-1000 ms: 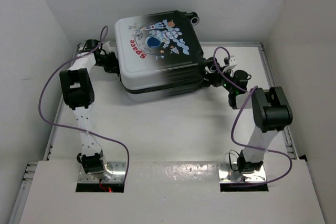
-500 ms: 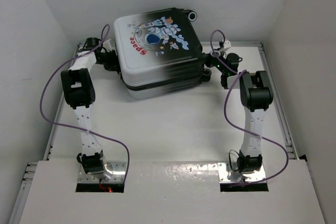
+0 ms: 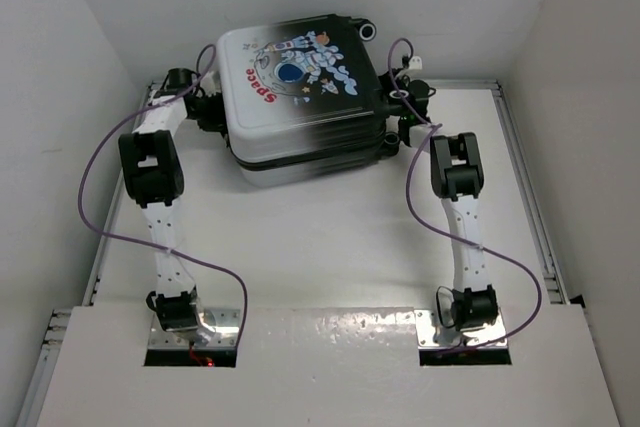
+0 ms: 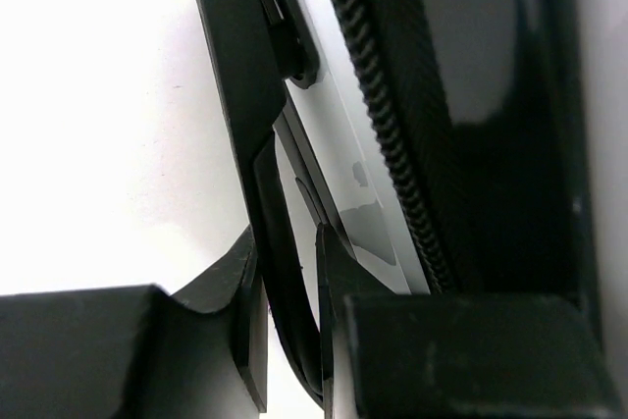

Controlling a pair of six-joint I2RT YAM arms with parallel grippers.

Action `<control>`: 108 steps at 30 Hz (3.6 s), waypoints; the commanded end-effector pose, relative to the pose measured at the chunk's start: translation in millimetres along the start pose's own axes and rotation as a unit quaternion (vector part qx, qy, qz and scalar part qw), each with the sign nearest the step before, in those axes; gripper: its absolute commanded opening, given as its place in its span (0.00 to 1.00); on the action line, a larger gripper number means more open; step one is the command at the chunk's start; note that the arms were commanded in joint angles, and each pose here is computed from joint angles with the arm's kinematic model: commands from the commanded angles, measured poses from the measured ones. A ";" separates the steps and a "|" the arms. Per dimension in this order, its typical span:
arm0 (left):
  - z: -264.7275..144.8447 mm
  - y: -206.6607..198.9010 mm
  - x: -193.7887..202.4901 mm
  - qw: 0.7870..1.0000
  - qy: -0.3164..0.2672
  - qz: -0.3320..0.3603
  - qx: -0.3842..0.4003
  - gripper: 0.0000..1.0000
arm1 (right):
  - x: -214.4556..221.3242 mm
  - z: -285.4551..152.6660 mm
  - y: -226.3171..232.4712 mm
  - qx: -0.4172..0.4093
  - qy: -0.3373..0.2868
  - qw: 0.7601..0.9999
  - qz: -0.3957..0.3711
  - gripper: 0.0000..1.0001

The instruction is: Pack the luggage

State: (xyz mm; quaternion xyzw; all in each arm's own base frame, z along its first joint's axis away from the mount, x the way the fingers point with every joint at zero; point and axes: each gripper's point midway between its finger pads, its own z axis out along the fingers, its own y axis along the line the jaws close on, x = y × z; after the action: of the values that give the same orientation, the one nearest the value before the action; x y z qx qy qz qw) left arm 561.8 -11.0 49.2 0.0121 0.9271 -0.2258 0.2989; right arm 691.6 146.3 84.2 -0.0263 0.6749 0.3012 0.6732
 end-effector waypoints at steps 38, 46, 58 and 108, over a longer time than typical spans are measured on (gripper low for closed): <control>-197.3 17.9 98.9 0.963 -0.162 -0.187 -0.107 0.88 | 111.9 -294.0 232.1 -0.080 0.434 0.803 0.400 0.28; -153.5 -0.6 89.6 0.967 -0.150 -0.201 -0.051 0.88 | 55.1 -311.5 316.3 -0.256 0.360 0.868 0.226 0.27; -65.8 3.7 -94.0 0.973 -0.218 -0.072 0.011 0.84 | -15.3 -334.8 183.3 -0.028 0.200 0.979 -0.004 0.54; -141.2 -83.5 100.6 0.985 -0.172 -0.002 -0.006 0.87 | -23.4 -267.2 15.5 0.150 0.216 0.949 0.176 0.62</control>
State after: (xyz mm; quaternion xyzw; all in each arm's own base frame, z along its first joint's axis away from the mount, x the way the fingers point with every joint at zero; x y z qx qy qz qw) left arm 373.9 -27.4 83.2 -0.0411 0.8982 -0.2084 0.3849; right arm 445.9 68.7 32.7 0.1797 0.8511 0.3521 0.3455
